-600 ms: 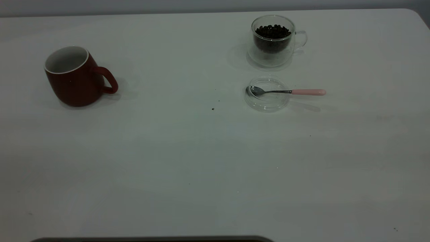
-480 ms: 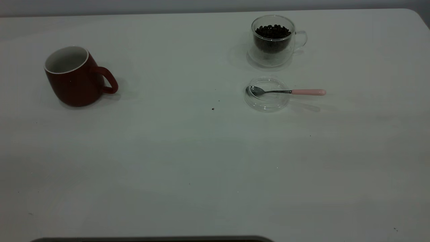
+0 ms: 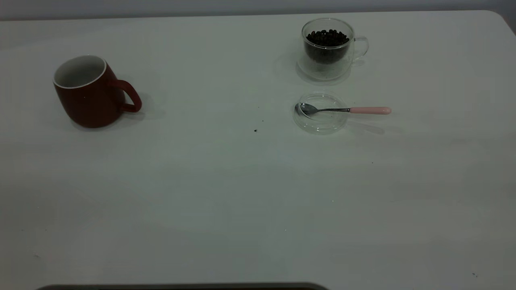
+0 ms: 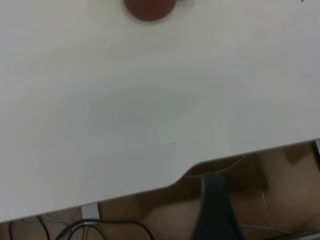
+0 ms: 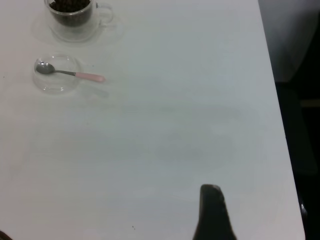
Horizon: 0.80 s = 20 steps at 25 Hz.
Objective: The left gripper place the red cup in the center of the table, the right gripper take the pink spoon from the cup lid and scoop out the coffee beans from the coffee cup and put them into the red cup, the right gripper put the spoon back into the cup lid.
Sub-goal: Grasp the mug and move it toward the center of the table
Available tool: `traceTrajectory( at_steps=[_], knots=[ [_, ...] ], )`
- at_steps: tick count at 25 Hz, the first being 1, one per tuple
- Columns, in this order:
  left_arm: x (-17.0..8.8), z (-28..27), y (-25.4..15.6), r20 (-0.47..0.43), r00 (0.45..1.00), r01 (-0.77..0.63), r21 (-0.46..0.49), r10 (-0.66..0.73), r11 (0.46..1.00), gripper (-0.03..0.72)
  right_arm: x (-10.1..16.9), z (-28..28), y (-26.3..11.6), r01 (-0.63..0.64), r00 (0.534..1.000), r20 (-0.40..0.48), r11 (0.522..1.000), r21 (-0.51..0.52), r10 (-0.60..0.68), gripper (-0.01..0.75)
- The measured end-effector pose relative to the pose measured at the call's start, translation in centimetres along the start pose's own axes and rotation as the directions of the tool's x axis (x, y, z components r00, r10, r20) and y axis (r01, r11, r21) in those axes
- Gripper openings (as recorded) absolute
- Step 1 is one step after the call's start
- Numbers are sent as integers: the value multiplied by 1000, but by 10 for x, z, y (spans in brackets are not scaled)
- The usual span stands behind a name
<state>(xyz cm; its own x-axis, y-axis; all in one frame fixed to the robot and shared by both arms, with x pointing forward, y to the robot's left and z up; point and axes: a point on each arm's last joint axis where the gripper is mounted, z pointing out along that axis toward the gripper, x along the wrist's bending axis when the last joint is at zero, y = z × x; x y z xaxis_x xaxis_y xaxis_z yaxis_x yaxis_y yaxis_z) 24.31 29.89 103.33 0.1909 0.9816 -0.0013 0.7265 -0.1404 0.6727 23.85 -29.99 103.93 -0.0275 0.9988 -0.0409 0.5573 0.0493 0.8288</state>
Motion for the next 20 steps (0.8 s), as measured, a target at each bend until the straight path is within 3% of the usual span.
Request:
traceTrajectory(
  at_steps=[16,20],
  knots=[
    [-1,0,1,15,1000,9,2,-9,1000,588,0,0,0,0,1000,0,1000,0,0,560],
    [-1,-11,27,14,999,44,-6,-44,999,588,0,0,0,0,1000,0,1000,0,0,560]
  ],
)
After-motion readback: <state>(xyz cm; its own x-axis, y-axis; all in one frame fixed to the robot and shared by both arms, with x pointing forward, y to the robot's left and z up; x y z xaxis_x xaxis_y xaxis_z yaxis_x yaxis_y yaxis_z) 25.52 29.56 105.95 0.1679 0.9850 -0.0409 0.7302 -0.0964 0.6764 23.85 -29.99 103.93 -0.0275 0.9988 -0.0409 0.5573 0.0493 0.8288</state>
